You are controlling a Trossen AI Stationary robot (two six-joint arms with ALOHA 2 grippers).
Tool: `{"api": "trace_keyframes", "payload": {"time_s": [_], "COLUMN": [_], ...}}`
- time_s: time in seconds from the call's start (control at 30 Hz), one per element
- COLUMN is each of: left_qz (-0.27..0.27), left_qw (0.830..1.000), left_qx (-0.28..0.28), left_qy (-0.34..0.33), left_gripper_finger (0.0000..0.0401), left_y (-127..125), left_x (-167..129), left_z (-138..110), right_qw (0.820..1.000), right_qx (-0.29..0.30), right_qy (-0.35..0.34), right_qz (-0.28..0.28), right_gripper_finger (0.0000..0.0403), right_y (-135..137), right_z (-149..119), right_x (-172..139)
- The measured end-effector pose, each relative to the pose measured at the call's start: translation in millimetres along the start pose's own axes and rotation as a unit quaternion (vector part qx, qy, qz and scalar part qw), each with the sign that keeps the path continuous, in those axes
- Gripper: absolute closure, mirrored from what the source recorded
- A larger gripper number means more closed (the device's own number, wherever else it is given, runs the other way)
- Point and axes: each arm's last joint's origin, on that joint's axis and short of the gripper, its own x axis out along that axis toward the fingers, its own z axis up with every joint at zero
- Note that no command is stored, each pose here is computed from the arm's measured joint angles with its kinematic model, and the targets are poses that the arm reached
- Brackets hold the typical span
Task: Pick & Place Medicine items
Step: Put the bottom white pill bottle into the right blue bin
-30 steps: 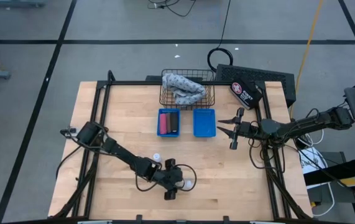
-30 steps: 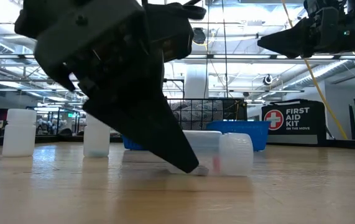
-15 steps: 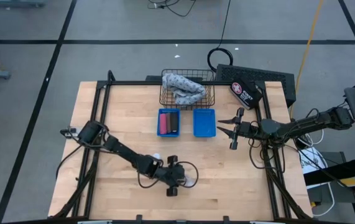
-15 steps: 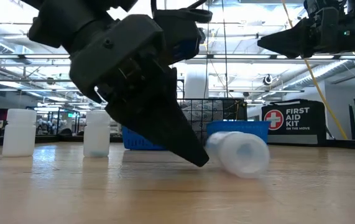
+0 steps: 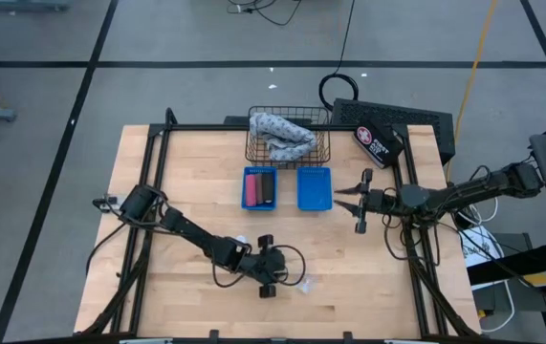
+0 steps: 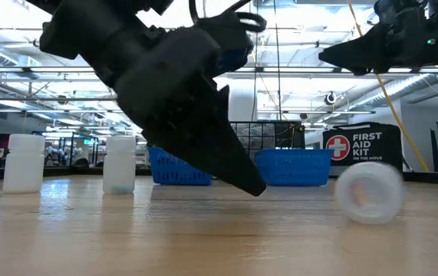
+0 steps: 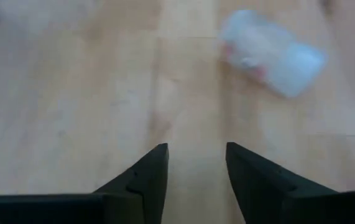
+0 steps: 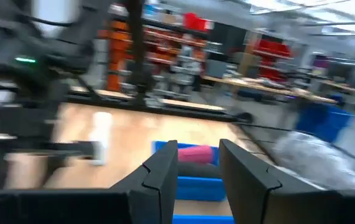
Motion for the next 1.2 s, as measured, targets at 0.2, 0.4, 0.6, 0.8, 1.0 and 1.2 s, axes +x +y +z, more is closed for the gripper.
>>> {"api": "trace_keyframes", "payload": {"time_s": [0.2,0.4,0.6,0.8,1.0,1.2], "left_qz": [0.033,0.056,0.07,0.087,0.096,0.089], "left_qw": [0.999,0.998,0.997,0.994,0.99,0.99], "left_qx": [-0.011,-0.029,-0.037,-0.062,-0.101,-0.111], "left_qy": [0.007,0.018,0.018,0.016,0.007,-0.022], "left_gripper_finger": [0.0176,0.0138,0.0127,0.0127,0.0127,0.0124], "left_y": [17,38,54,72,82,83], "left_x": [4,9,12,15,16,17], "left_z": [3,6,9,13,16,22], "right_qw": [0.992,0.964,0.935,0.917,0.91,0.904], "right_qx": [0.036,-0.003,-0.05,-0.07,-0.028,-0.008], "right_qy": [0.025,0.177,0.263,0.321,0.336,0.365], "right_qz": [0.121,0.197,0.232,0.228,0.24,0.221], "right_gripper_finger": [0.0252,0.0164,0.0142,0.0158,0.017,0.0182], "right_y": [33,97,153,177,189,192], "right_z": [20,23,5,-26,-38,-53], "right_x": [5,19,44,58,64,64]}}
